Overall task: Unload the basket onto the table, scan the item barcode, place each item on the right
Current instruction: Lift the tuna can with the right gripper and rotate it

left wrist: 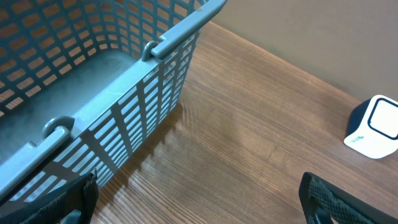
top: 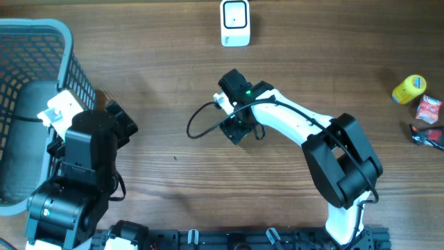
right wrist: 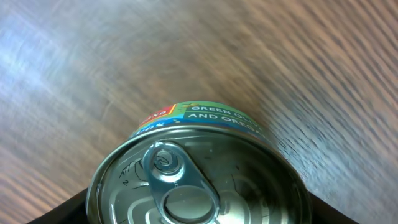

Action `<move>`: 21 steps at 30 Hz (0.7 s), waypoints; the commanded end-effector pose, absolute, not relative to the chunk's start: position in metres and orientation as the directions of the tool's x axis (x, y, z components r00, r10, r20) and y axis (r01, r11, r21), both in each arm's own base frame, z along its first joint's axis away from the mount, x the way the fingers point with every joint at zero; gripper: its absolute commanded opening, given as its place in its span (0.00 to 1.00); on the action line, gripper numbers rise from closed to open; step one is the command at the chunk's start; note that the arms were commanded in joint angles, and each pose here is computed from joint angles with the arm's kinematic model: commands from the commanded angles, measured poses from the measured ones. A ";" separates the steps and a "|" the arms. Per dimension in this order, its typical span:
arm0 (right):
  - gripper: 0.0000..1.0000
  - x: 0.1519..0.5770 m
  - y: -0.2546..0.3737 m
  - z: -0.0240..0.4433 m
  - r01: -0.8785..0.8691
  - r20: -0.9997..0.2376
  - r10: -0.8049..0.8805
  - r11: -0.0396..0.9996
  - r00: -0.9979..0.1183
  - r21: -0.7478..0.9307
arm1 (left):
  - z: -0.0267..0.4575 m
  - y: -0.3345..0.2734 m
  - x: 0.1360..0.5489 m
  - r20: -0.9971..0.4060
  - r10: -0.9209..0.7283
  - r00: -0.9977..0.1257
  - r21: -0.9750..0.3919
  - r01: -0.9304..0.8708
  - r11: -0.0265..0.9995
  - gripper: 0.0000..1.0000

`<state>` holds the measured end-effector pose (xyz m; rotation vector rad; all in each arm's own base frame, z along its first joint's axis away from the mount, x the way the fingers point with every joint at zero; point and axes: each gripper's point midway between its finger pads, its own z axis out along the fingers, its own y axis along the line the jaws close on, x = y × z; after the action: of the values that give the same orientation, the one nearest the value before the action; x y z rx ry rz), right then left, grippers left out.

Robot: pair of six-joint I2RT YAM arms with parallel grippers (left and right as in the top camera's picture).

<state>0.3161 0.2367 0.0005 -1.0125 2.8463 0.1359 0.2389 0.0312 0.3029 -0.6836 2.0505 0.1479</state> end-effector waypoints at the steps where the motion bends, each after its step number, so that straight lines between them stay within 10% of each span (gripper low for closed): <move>1: 0.75 0.309 0.228 -0.013 -0.231 -0.061 -0.228 0.971 -0.972 0.062 | 0.304 0.032 0.238 -0.816 -0.423 -0.394 -0.176 -0.528 0.831 1.00; 8: 0.71 0.299 0.239 -0.012 0.064 0.018 0.062 0.988 -0.998 0.140 | 0.304 0.032 0.237 -0.815 -0.423 -0.397 -0.174 -0.528 0.831 1.00; 11: 1.00 0.302 0.241 -0.012 -0.031 -0.008 -0.030 0.988 -1.000 0.149 | 0.303 0.032 0.237 -0.813 -0.422 -0.400 -0.171 -0.529 0.831 1.00; 21: 1.00 0.317 0.222 -0.013 -0.288 -0.096 -0.286 0.958 -0.954 0.009 | 0.302 0.033 0.236 -0.812 -0.421 -0.405 -0.167 -0.530 0.832 1.00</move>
<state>0.3166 0.2297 -0.0001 -0.2617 3.0323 0.1127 0.2378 0.0314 0.3016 -0.6825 2.0580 0.1528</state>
